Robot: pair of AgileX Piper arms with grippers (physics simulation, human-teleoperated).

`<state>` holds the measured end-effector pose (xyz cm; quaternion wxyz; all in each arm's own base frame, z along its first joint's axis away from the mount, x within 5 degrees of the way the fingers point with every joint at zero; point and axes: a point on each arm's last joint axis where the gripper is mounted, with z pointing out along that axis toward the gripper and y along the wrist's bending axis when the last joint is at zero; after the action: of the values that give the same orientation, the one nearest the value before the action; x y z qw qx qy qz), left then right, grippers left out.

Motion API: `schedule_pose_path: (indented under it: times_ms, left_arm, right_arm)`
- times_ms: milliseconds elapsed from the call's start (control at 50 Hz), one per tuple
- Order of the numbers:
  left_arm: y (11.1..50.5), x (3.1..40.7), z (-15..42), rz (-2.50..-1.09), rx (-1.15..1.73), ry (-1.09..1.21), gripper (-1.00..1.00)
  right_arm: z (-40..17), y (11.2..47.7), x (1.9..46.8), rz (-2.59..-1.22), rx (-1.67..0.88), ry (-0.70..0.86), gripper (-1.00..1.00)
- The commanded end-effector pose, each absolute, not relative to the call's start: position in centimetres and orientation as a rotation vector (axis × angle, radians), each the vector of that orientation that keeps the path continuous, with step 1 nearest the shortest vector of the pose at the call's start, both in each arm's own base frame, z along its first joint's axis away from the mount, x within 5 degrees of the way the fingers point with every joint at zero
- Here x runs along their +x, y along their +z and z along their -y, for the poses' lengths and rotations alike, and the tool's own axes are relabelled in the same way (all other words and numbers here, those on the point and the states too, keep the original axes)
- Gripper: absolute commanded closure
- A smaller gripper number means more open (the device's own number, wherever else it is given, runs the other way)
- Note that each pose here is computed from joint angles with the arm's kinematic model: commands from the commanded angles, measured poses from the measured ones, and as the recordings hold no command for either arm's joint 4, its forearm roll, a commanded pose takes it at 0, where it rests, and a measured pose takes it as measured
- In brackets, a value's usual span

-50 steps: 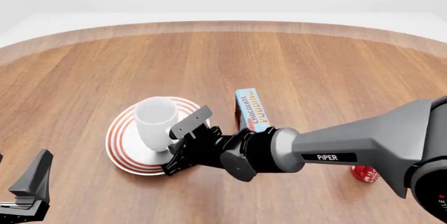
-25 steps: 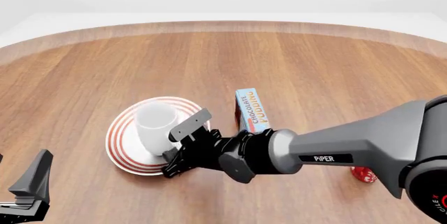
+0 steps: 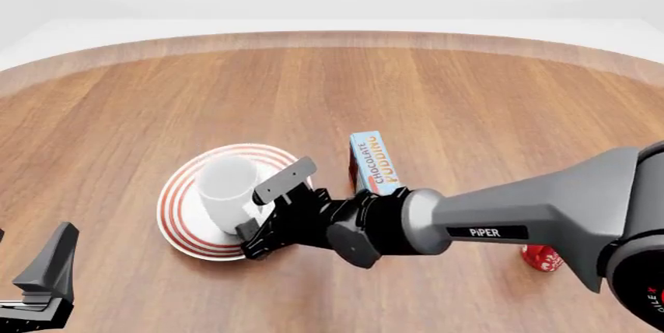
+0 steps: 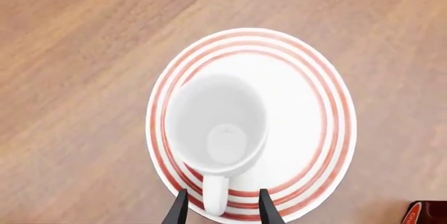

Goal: Pick up the white mug and put it on the plate, and put the chocolate pudding to the right of the plate.

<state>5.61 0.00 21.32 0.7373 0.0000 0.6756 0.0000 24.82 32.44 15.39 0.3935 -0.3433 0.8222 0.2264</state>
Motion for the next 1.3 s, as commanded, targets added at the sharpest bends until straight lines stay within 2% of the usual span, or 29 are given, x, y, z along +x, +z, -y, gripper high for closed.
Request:
schedule_pose_path:
  times_ms: [20, 1300]
  left_arm:
    - [21.3, 5.6, 0.0, -1.484, 0.0, 0.0, -1.0]
    - [21.3, 5.6, 0.0, -1.484, 0.0, 0.0, -1.0]
  right_arm:
    - [-32.3, 16.0, 24.5, -2.075, -0.87, 0.584, -1.0]
    - [-28.9, 20.3, 21.7, -1.961, -0.886, 0.597, -1.0]
